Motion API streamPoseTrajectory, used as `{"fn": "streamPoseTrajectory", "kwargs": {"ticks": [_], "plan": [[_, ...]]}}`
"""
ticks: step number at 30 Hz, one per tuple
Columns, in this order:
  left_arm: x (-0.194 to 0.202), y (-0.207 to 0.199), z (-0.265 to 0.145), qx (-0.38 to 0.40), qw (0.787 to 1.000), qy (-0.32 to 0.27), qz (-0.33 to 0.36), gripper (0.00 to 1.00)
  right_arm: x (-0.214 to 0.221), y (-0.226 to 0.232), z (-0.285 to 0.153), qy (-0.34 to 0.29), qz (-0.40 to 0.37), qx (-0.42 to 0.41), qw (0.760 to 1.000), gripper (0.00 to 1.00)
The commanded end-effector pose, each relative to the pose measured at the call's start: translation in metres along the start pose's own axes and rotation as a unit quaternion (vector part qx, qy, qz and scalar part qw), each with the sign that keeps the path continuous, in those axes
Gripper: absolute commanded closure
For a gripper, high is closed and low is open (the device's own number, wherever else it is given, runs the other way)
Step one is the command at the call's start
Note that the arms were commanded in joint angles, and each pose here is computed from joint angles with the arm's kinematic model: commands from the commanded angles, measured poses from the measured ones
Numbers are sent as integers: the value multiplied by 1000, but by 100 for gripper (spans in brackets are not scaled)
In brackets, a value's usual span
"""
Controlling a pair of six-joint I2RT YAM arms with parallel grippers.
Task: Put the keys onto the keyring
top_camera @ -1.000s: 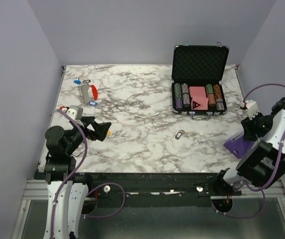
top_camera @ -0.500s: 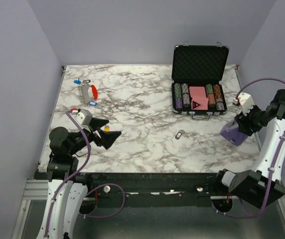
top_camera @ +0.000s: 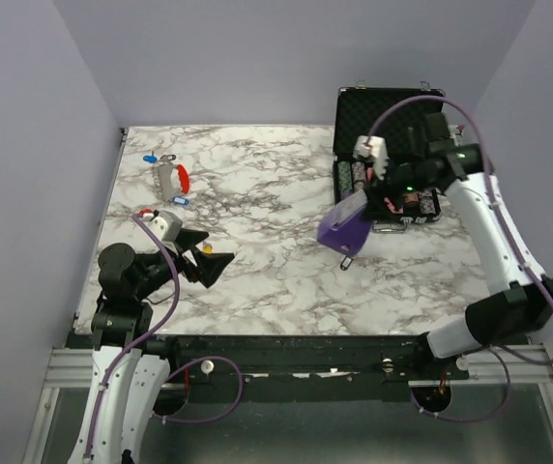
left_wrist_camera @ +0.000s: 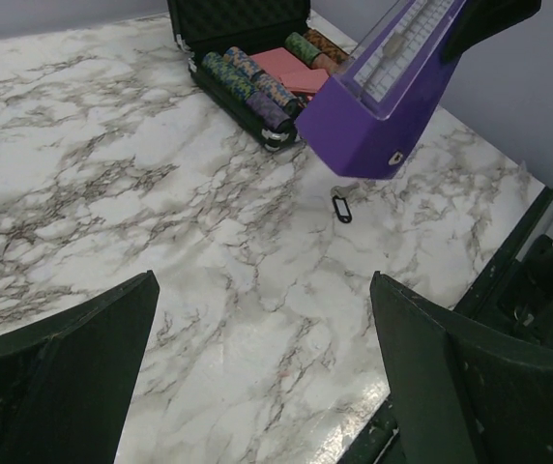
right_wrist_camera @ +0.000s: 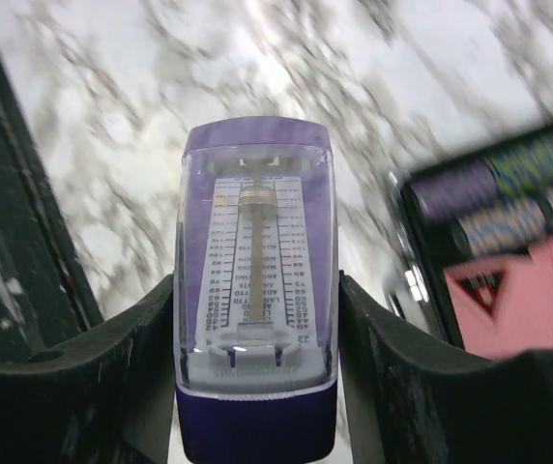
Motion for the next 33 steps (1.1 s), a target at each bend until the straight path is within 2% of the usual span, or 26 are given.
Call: {"fn": "streamPoseTrajectory", "kwargs": {"ticks": [1, 4, 8, 11, 17, 23, 33], "plan": [[-3, 9, -4, -65, 997, 6, 30, 1, -78, 19, 58, -65, -14, -64, 996, 89], [2, 12, -7, -92, 995, 4, 34, 1, -108, 22, 110, -44, -26, -98, 994, 90], [3, 19, -13, -150, 987, -3, 47, 1, -150, 16, 163, -63, -38, -107, 991, 90], [2, 23, -21, -203, 977, -15, 57, 1, -179, 8, 201, -98, -34, -107, 989, 90], [-1, 32, -35, -298, 952, -30, 66, 1, -224, 3, 246, -221, -15, -118, 968, 91], [-1, 34, -39, -318, 944, -38, 72, 1, -251, 5, 280, -314, 59, -166, 933, 93], [1, 37, -40, -333, 940, -28, 72, 1, -255, 20, 343, -369, 145, -213, 893, 97]]}}
Point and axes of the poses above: each gripper's point midway between its finger pads, its own z axis out along the fingers, its own y axis along the line the jaws close on, x = y × z, the point moved 9 cm from there along -z, back along the fingers, and after that the axes turned 7 degrees about z, right-handed, at the moved point
